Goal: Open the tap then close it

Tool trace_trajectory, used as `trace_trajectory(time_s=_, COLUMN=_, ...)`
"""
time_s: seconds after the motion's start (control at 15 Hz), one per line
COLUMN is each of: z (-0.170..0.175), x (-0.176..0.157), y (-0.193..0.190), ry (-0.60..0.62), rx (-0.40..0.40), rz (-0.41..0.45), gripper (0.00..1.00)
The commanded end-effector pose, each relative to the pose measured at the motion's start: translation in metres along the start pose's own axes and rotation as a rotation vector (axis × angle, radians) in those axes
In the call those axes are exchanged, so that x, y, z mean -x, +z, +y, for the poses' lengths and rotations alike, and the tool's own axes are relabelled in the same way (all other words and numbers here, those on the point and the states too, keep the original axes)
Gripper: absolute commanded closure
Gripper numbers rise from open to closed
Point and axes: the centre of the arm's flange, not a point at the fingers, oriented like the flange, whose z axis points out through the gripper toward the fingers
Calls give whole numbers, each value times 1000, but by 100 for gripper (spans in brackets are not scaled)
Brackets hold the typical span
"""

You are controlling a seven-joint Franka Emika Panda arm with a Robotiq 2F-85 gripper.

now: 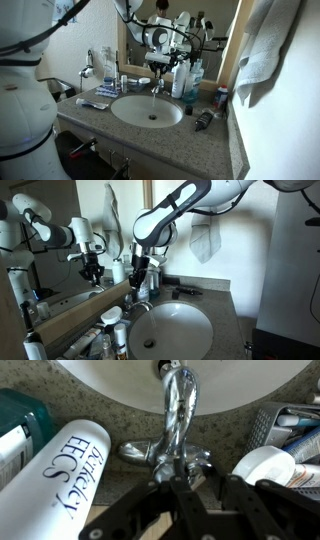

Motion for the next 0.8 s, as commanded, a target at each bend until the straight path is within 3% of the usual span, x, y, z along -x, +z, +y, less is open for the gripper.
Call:
trace_trajectory(time_s=0.0, z=-1, x=8, y=-25, ry=11, rx=1, rz=-14, gripper=92)
trace_trajectory(time_s=0.73, z=17, x=34, y=-19, ry=34, rx=9, rz=-91, gripper=92)
